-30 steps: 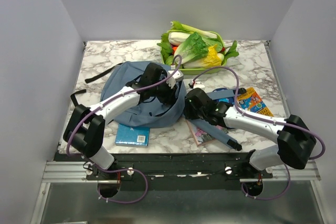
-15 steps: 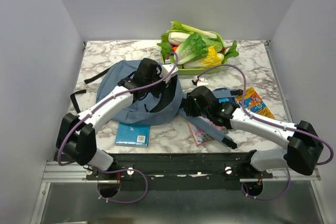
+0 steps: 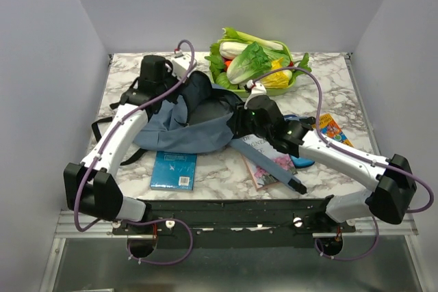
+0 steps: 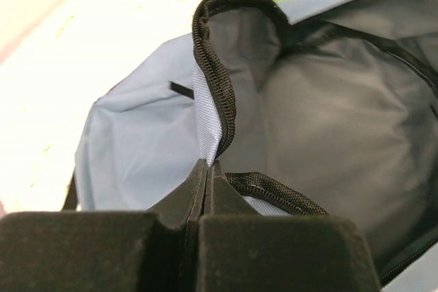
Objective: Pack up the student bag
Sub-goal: Unzip the student bag at the center of the board, then adjust the student bag at the center of the board, then move the book to the center of the board.
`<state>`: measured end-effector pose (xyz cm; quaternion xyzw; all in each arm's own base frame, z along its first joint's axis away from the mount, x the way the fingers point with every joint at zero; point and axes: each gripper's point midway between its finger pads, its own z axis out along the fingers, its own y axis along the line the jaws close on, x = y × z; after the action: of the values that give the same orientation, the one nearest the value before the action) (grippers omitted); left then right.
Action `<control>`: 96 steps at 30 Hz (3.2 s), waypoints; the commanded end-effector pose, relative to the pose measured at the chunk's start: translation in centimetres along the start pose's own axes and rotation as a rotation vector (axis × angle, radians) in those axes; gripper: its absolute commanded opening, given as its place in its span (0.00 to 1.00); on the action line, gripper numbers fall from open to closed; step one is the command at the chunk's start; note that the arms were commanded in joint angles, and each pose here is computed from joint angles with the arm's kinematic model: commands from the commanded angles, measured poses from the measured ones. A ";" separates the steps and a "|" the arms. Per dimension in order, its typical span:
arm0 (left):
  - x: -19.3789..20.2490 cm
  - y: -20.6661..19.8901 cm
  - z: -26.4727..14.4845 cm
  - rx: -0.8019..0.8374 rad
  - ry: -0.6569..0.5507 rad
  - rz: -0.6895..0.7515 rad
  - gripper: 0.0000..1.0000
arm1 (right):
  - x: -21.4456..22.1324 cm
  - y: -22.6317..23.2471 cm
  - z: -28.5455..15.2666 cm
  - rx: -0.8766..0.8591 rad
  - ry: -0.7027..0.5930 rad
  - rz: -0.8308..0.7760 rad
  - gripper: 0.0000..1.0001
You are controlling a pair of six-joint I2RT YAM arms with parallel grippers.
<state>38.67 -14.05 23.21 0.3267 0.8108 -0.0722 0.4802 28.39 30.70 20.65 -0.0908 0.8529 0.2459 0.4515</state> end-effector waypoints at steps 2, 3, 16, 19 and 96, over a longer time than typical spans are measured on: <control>-4.1 5.3 -0.5 -0.128 -0.109 -0.003 0.00 | -0.4 2.7 1.2 -0.113 0.000 0.001 0.41; -4.1 5.0 -0.4 -0.112 -0.111 -0.006 0.00 | -0.5 3.2 1.5 -0.124 0.002 -0.004 0.41; -3.2 3.8 0.8 -0.054 -0.121 -0.072 0.00 | -2.3 9.2 5.3 -0.305 -0.047 -0.028 0.43; -3.3 3.5 0.7 -0.041 -0.127 -0.073 0.00 | -3.1 9.7 6.9 -0.291 -0.078 -0.029 0.41; 21.9 -3.1 -10.3 0.602 0.482 -0.233 0.40 | 16.3 7.9 7.0 -0.400 0.444 0.029 0.78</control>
<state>24.11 -1.03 10.32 0.3364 0.8970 -0.2248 0.1780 19.28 40.78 5.97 -0.2394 0.8683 0.3927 0.1859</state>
